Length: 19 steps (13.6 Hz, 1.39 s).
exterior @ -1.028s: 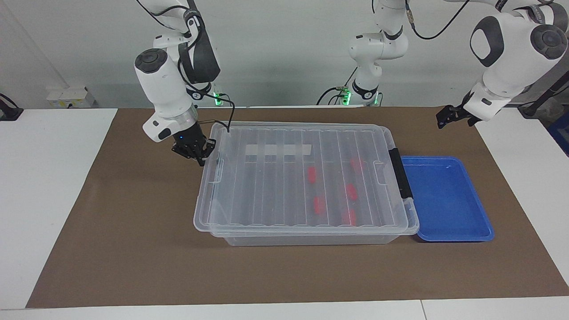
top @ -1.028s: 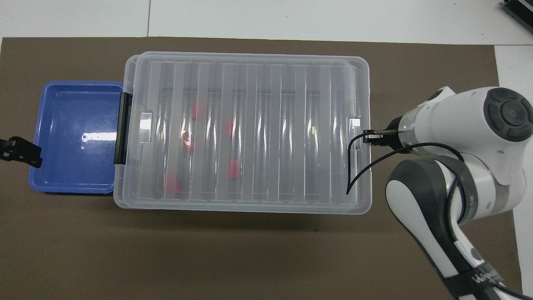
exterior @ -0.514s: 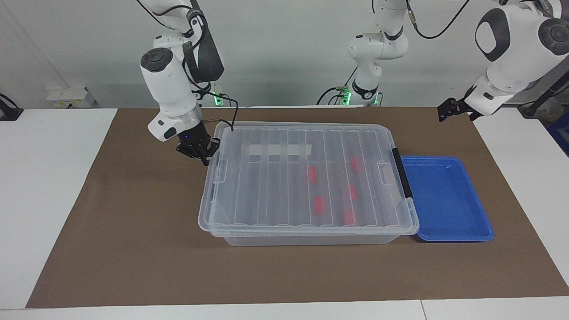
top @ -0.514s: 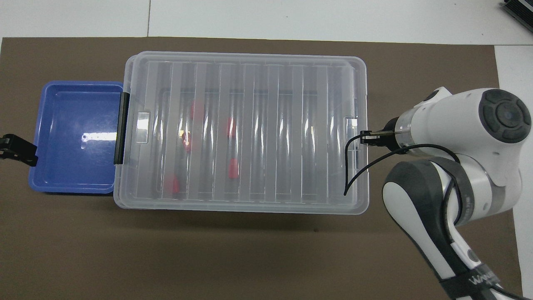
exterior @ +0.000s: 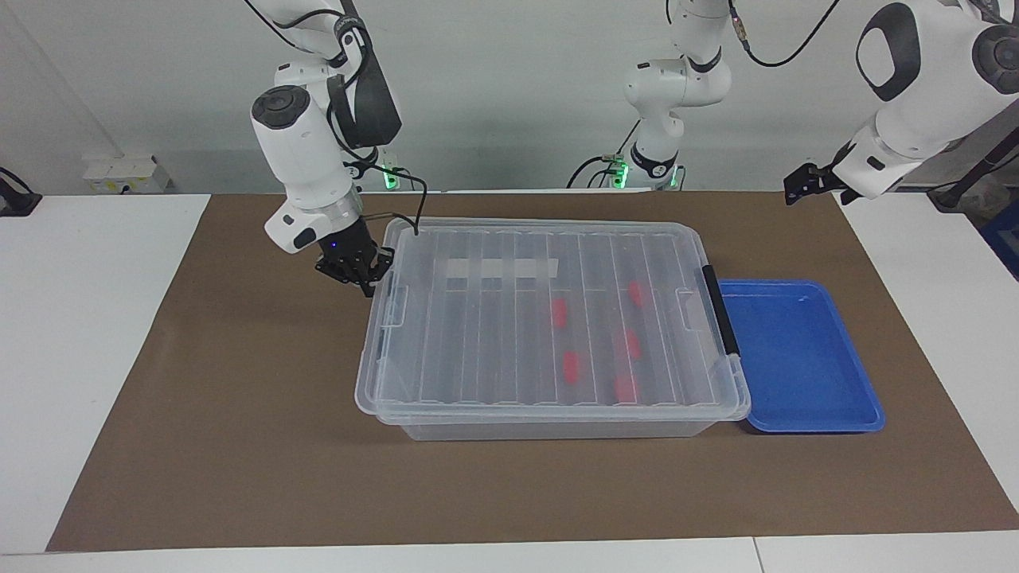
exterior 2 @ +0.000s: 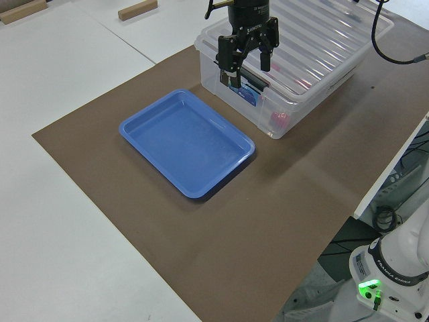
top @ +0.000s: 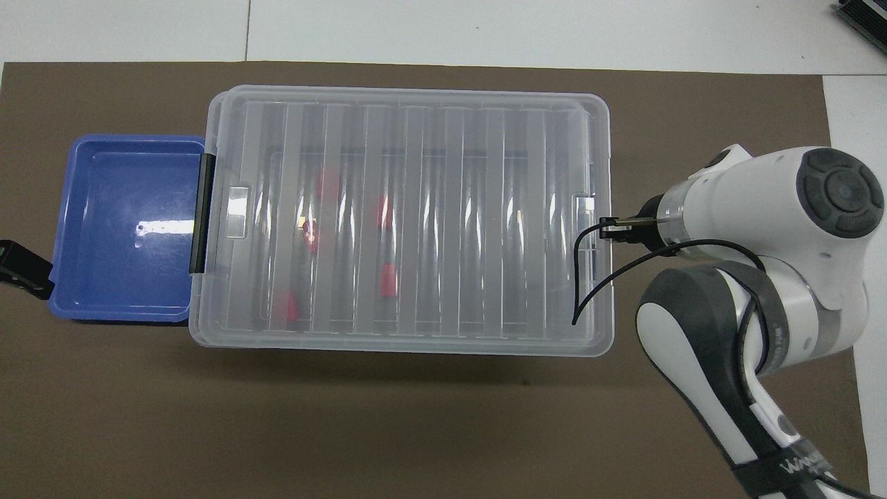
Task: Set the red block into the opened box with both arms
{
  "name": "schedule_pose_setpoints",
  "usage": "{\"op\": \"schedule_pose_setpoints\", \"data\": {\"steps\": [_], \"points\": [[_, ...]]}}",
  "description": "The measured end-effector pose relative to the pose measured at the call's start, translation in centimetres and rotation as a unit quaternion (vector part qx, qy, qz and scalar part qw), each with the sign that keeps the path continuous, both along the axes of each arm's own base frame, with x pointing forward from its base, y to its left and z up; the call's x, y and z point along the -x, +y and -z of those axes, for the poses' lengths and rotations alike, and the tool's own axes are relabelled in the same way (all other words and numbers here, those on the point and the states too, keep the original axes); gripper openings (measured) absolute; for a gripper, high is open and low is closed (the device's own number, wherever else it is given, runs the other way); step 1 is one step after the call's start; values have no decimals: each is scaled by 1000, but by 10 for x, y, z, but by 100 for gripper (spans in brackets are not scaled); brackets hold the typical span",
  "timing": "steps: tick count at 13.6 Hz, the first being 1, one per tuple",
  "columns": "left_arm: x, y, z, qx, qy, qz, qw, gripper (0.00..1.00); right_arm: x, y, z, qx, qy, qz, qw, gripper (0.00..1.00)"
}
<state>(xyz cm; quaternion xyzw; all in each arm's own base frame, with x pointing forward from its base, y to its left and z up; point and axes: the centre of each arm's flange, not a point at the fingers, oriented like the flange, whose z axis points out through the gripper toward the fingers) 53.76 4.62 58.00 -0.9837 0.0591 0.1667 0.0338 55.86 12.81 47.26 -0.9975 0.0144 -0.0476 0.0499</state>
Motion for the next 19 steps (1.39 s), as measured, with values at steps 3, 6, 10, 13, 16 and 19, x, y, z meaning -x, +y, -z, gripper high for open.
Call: {"op": "schedule_pose_setpoints", "data": {"steps": [3, 6, 10, 13, 16, 19], "points": [[0, 0, 0, 0, 1, 0, 1000, 100, 0, 1, 0, 0, 0, -1, 1000, 1], [0, 0, 0, 0, 1, 0, 1000, 100, 2, 8, 0, 0, -1, -7, 1000, 1], [0, -1, 0, 0, 0, 1, 1000, 100, 1, 9, -1, -1, -3, -8, 1000, 1], [0, -3, -3, 0, -4, 3, 1000, 100, -2, 3, -11, -3, -12, -2, 1000, 1], [2, -3, -8, 0, -9, 3, 1000, 100, -3, -31, -30, 1, -14, 25, 1000, 4], [2, -3, -9, 0, -9, 3, 1000, 100, -6, -89, -67, 37, -13, 58, 998, 27]]}}
